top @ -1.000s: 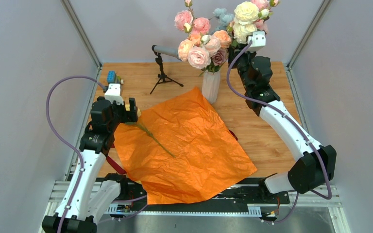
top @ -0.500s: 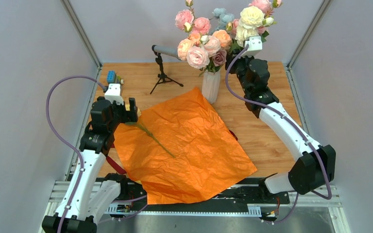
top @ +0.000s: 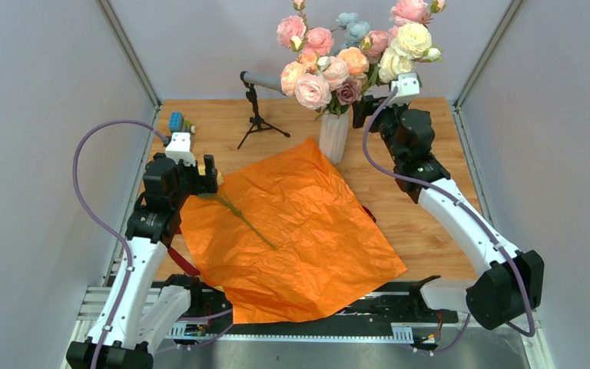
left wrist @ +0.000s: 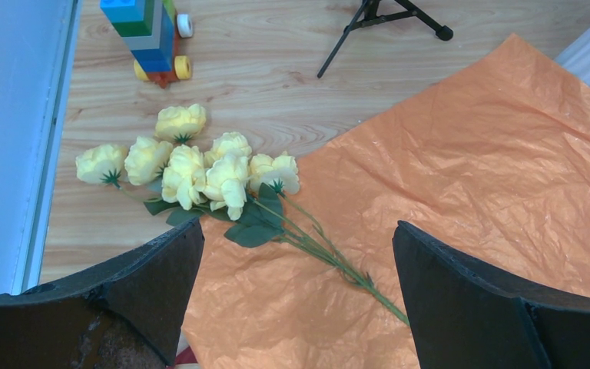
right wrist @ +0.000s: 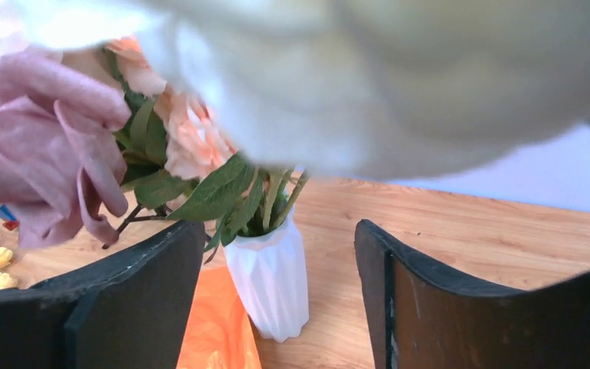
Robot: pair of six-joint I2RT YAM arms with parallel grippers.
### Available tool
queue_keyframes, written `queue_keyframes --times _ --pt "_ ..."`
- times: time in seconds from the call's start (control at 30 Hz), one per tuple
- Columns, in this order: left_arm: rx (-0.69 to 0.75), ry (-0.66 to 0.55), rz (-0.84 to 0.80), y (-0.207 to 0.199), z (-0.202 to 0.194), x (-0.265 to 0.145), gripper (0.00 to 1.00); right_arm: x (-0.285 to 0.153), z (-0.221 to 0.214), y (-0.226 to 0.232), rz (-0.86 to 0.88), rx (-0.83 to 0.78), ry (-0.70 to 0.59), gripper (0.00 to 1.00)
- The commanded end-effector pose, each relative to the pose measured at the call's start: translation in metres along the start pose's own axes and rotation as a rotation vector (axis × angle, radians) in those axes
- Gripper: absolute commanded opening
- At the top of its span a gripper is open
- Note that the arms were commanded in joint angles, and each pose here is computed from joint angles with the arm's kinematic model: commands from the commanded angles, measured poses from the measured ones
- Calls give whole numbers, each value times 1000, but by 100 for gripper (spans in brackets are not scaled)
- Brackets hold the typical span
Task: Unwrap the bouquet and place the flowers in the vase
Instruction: Insert the fake flower into the vase, then pick up the fake flower from the wrapping paper.
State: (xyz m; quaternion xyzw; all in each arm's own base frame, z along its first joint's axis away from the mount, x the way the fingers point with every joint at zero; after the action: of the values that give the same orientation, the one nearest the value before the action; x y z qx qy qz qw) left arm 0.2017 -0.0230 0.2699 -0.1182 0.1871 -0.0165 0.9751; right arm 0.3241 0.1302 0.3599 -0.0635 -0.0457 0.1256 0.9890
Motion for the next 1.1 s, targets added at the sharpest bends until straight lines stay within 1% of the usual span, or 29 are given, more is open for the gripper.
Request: queue_keyframes --times 0.0,0.1,0.2,0.27,0.4,0.53,0.6,0.7,0.9,1.07 --pt "6 -26 1 1 2 2 100 -20 7 -3 11 -12 -34 76" --pt "-18 -7 -9 -1 -1 4 100 -32 6 -5 10 -23 -36 83" --pt "-65 22 -14 -3 -4 7 100 -46 6 -8 9 -33 -38 87" --pt "-122 51 20 -2 -9 9 100 -55 3 -9 10 -33 -30 88" --pt "-257 117 44 -1 -37 18 100 -76 2 -10 18 -3 -31 90" --pt "-424 163 47 1 -79 30 99 -97 -7 -8 27 63 -26 90" --pt "-513 169 33 -1 -92 37 97 -105 -14 -7 40 86 -11 90" --pt "-606 178 48 0 -107 47 95 -115 -18 -5 67 103 -3 90" --pt "-700 158 105 4 -122 63 87 -128 -24 -2 111 125 1 89" --pt "-750 160 103 4 -131 77 79 -132 -32 3 133 160 17 89"
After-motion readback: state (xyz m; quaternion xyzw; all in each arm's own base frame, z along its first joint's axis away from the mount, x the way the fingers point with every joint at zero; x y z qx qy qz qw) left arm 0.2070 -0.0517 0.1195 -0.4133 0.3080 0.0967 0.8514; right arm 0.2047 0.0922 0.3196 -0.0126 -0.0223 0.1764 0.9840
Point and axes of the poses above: each gripper's point midway between its finger pads, its own x axis out along the fingers, its own y axis along the line the jaws close on, z = x × y, the point moved 10 cm from there along -x, back along the fingers, and after that the axes turned 13 degrees about -x, right-handed, at the moved point
